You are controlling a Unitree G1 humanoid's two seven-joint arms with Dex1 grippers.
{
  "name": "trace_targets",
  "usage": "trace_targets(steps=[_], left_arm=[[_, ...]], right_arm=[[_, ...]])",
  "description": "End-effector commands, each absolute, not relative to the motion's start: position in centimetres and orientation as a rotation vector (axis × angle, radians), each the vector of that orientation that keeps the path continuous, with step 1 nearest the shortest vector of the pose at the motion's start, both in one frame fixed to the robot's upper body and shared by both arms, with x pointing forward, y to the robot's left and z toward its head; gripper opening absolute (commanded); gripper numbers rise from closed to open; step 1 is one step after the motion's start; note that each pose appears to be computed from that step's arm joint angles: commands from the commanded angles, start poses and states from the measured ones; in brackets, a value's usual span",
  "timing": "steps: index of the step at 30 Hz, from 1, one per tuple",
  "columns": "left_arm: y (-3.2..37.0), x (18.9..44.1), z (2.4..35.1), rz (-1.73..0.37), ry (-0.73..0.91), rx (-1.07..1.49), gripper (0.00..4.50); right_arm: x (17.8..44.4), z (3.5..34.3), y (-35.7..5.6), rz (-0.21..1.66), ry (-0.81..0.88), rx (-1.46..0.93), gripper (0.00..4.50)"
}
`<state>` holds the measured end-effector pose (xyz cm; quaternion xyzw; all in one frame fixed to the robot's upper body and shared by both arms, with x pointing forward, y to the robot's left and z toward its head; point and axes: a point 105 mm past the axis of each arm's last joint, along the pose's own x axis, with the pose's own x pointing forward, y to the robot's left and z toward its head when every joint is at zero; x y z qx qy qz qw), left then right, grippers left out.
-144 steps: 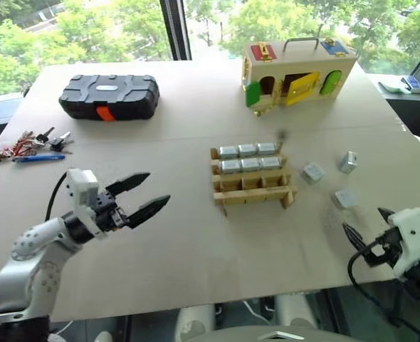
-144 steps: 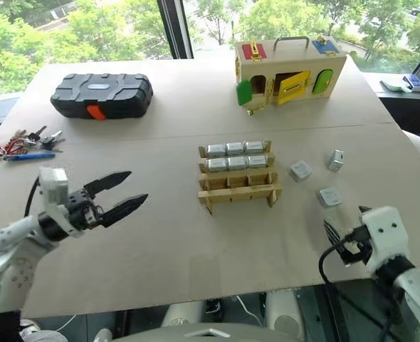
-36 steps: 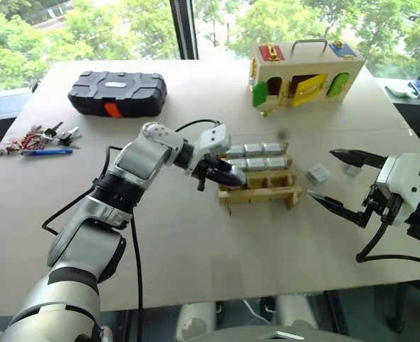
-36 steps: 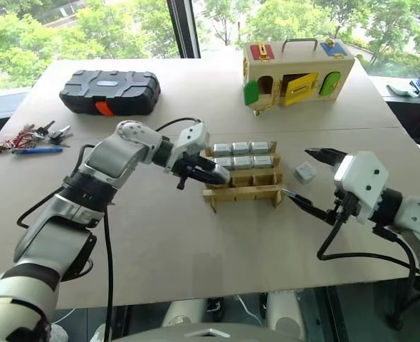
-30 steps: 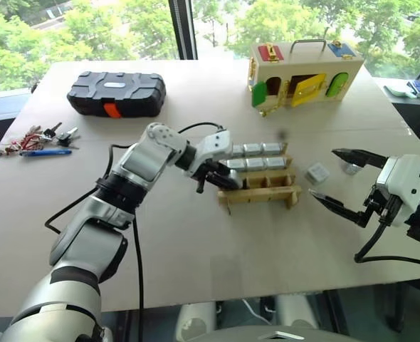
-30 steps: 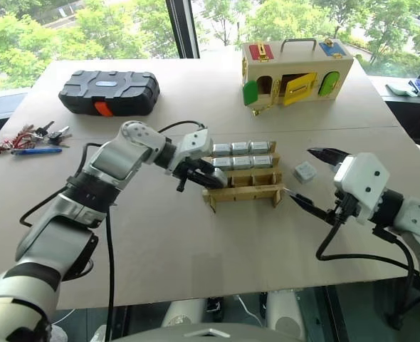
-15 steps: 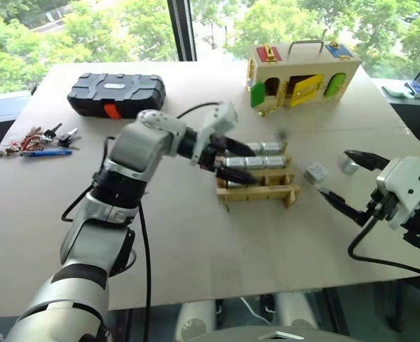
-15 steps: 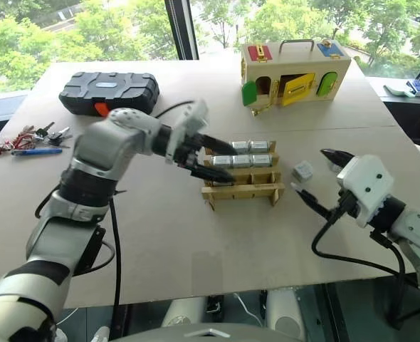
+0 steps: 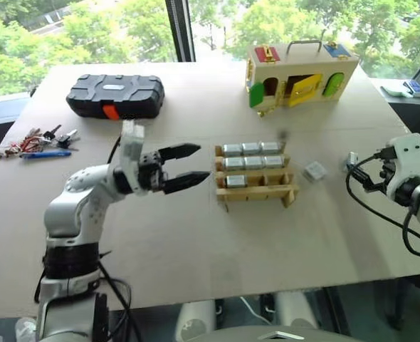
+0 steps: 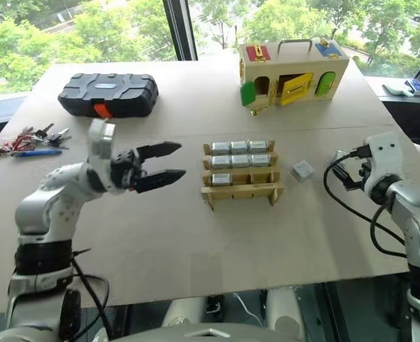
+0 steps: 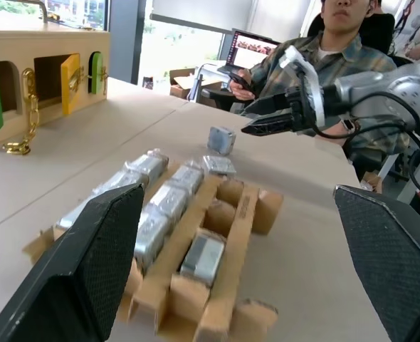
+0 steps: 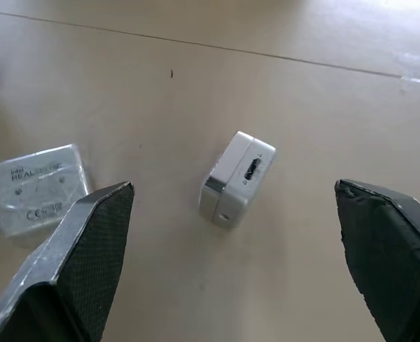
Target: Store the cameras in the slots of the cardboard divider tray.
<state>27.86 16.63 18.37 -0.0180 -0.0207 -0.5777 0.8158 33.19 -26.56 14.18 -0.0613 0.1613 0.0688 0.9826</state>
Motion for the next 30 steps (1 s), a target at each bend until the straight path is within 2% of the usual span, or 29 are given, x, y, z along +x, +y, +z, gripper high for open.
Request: trace_targets(steps=[1,7,14,16,18,22,23,25,28,30], left_arm=[[17.2,26.1,19.4,-1.247,-0.115,0.01,4.43],[17.8,24.3,18.6,-1.257,-0.092,0.036,4.43],[18.4,23.8,18.8,-1.258,-0.107,0.081,4.43],[18.4,23.8,18.9,-1.248,-0.109,0.082,4.5],[18.4,23.8,18.9,-1.239,-0.113,0.087,4.5],[18.3,23.9,19.0,-1.215,-0.126,0.081,4.5],[18.3,23.8,19.0,-1.212,-0.125,0.079,4.5],[18.3,23.5,18.8,-1.205,-0.134,0.075,4.5],[18.6,23.3,18.3,-1.181,-0.137,0.038,4.5],[18.8,23.2,17.8,-1.17,-0.129,0.025,4.5]], right_arm=[[34.2,14.6,-27.3,0.11,0.327,-0.092,4.5],[36.2,14.4,-27.6,0.092,0.373,-0.019,4.5],[38.2,13.3,-27.3,0.098,0.436,0.005,4.5],[38.6,12.8,-27.2,0.101,0.46,0.012,3.95],[38.8,12.4,-27.2,0.103,0.481,-0.002,3.17],[38.9,12.4,-27.8,0.105,0.491,-0.053,1.1],[38.9,12.8,-27.8,0.114,0.484,-0.073,0.93],[38.8,14.4,-26.7,0.204,0.413,-0.195,0.96],[37.0,18.4,-20.1,0.565,0.211,-0.367,0.96],[35.3,19.9,-16.1,0.775,0.113,-0.449,0.96]])
